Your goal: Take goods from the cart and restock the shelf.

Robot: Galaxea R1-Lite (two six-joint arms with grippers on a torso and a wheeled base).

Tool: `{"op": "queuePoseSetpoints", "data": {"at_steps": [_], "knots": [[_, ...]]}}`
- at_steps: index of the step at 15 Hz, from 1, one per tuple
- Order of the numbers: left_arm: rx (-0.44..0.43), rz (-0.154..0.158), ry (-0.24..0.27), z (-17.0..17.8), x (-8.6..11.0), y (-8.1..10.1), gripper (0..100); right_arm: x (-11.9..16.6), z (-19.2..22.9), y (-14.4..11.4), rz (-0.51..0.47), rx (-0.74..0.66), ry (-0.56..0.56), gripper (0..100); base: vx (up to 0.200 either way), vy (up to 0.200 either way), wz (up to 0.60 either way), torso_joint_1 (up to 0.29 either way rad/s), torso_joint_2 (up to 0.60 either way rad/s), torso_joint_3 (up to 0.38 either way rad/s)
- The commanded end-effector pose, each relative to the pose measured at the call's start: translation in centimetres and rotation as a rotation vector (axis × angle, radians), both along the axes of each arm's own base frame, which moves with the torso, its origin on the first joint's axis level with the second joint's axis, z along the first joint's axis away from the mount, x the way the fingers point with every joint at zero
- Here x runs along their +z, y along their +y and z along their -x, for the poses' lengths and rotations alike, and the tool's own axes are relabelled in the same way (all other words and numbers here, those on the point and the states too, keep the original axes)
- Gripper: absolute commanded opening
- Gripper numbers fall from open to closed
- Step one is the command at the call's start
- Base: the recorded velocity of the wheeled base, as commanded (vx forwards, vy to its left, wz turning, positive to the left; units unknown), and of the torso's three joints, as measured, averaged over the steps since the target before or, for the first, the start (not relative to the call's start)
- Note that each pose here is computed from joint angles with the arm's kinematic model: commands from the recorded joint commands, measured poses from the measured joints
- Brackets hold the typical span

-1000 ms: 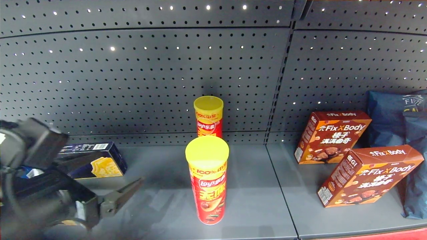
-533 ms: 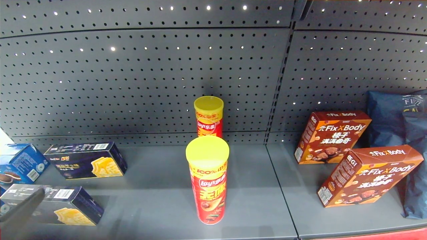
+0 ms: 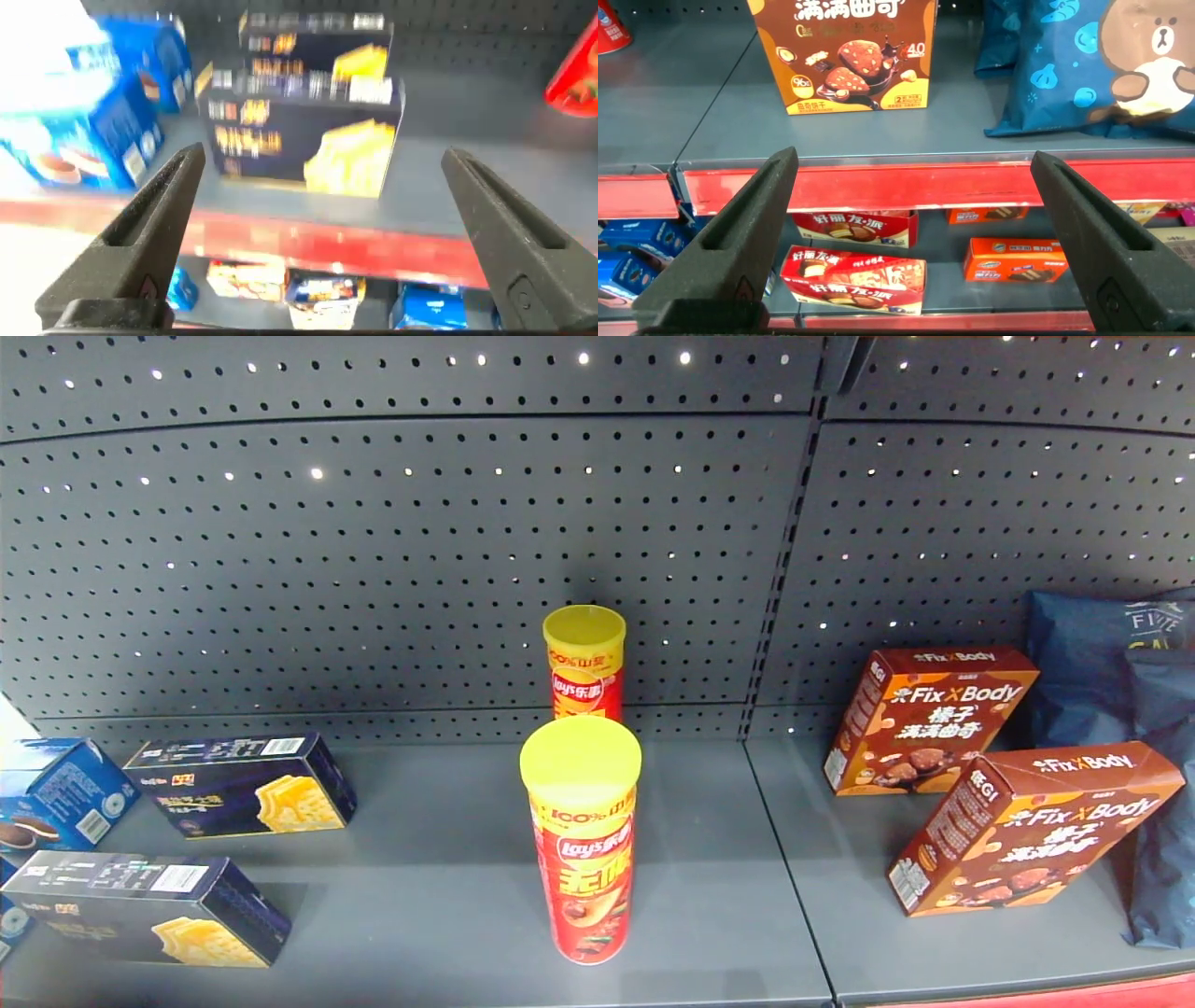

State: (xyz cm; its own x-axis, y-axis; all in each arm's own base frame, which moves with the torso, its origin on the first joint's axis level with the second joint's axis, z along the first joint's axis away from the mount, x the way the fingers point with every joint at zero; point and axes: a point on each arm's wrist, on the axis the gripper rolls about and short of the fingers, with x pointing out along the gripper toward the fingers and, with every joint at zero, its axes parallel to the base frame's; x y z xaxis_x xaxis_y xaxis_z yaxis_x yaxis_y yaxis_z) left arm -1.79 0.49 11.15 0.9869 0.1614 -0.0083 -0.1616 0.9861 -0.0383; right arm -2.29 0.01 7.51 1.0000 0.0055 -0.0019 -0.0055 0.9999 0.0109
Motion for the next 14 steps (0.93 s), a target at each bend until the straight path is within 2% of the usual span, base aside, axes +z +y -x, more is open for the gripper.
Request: {"op": "queuePoseSetpoints", "data": {"at_steps": [1,3,4,5,8,9,12,13,14], "knots": [[0.011,0.004,-0.027,0.4,-2.2,0.0,100,0.0,0.0,0.0,0.0,0.001,0.001,100,0.0,0.0,0.0,0.0,0.0,0.0],[0.014,0.0,-0.019,0.4,-3.1,-0.1,100,0.0,0.0,0.0,0.0,0.001,0.001,100,0.0,0.0,0.0,0.0,0.0,0.0],[-0.032,0.003,-0.043,0.5,-3.3,-0.2,100,0.0,0.0,0.0,0.0,0.001,0.001,100,0.0,0.0,0.0,0.0,0.0,0.0],[-0.052,-0.003,-0.036,0.5,-3.3,-0.2,100,0.0,0.0,0.0,0.0,0.001,0.001,100,0.0,0.0,0.0,0.0,0.0,0.0],[-0.168,-0.053,-0.004,0.5,-3.6,-0.5,100,0.0,0.0,0.0,0.0,0.001,0.001,100,0.0,0.0,0.0,0.0,0.0,0.0],[-0.178,-0.062,-0.002,0.5,-3.6,-0.5,100,0.0,0.0,0.0,0.0,0.001,0.001,100,0.0,0.0,0.0,0.0,0.0,0.0],[-0.155,-0.059,-0.003,0.5,-3.6,-0.5,100,0.0,0.0,0.0,0.0,0.001,0.001,100,0.0,0.0,0.0,0.0,0.0,0.0],[-0.155,-0.033,-0.006,0.5,-3.6,-0.5,100,0.0,0.0,0.0,0.0,0.001,0.001,100,0.0,0.0,0.0,0.0,0.0,0.0],[-0.158,-0.036,-0.005,0.5,-3.6,-0.5,100,0.0,0.0,0.0,0.0,0.001,0.001,100,0.0,0.0,0.0,0.0,0.0,0.0]]}}
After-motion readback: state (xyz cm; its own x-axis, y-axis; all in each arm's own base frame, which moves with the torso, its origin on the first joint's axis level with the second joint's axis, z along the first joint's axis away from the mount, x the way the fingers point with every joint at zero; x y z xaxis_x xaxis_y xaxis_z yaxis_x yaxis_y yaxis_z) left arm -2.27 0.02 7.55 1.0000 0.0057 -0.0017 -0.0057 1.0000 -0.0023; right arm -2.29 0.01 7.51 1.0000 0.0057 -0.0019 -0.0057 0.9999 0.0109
